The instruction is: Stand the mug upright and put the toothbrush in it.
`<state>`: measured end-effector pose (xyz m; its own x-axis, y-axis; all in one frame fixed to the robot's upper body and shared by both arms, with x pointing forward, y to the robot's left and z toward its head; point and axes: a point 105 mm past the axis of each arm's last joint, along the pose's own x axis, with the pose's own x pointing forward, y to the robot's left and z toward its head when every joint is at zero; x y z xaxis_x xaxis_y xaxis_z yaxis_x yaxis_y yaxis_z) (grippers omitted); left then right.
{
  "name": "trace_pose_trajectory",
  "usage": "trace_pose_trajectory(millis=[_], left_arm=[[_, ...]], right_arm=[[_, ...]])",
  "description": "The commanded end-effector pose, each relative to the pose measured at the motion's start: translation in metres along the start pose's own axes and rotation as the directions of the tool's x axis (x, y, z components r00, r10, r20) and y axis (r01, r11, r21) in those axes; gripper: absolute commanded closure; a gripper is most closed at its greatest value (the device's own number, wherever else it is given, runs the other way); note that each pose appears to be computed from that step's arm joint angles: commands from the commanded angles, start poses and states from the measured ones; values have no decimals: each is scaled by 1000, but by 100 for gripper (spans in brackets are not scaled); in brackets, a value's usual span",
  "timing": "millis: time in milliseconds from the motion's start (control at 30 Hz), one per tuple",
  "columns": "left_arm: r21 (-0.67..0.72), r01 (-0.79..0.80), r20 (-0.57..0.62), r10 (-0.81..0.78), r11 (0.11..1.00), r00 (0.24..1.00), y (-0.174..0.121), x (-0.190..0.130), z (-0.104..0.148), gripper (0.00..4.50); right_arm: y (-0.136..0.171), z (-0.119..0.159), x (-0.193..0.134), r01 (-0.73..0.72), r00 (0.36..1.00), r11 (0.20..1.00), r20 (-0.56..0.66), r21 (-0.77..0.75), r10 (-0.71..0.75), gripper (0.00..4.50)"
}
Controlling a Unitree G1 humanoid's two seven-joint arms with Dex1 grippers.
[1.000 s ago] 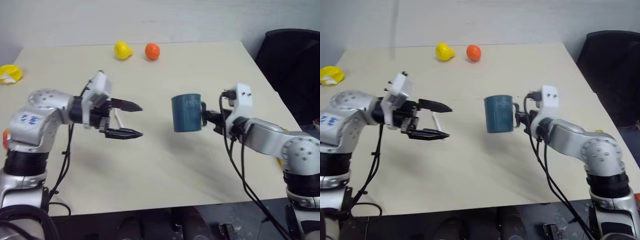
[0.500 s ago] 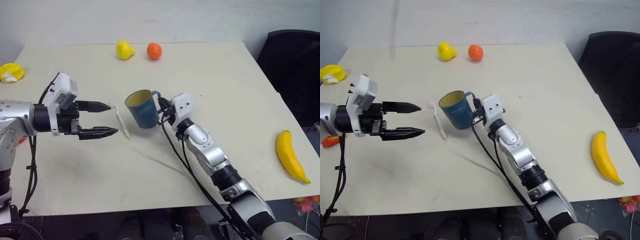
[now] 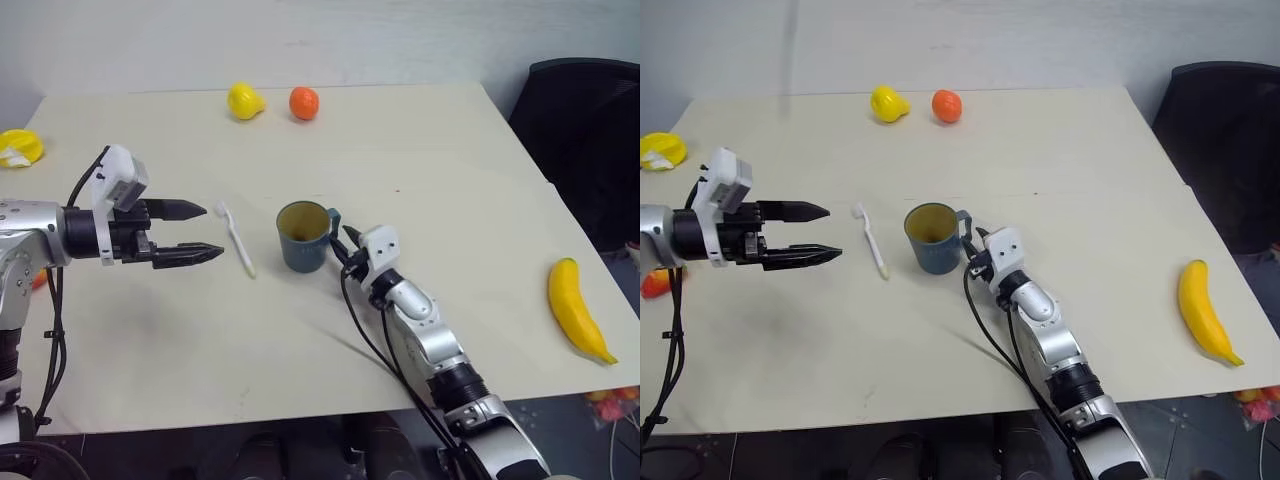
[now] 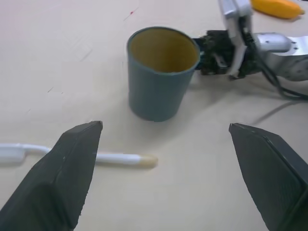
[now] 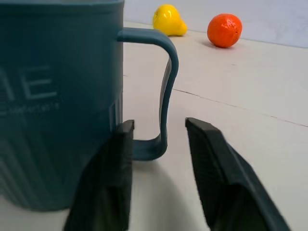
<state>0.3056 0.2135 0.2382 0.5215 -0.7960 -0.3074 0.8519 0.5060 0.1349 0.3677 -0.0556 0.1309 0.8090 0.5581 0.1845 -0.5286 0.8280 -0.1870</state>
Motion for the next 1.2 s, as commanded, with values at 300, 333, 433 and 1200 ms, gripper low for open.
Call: trace_pose_trajectory(millis=[300, 333, 433, 1200], left_arm=[[-265, -492, -244, 436, 829, 866, 26, 1, -25, 0], [-294, -540, -291, 464, 788, 836, 27, 1, -30, 0], [-425, -589, -283, 518, 687, 808, 31, 22, -26, 0], [-643, -601, -499, 335, 474, 799, 34, 135, -19, 0]], right_arm=[[-30, 101, -94, -150, 988, 988, -53, -44, 147, 147], [-27, 111, -99, -189, 981, 982, -54, -26, 187, 147], [-12, 146, -113, -333, 942, 943, -43, -10, 332, 60], [12, 208, -130, -495, 868, 868, -52, -43, 493, 3]])
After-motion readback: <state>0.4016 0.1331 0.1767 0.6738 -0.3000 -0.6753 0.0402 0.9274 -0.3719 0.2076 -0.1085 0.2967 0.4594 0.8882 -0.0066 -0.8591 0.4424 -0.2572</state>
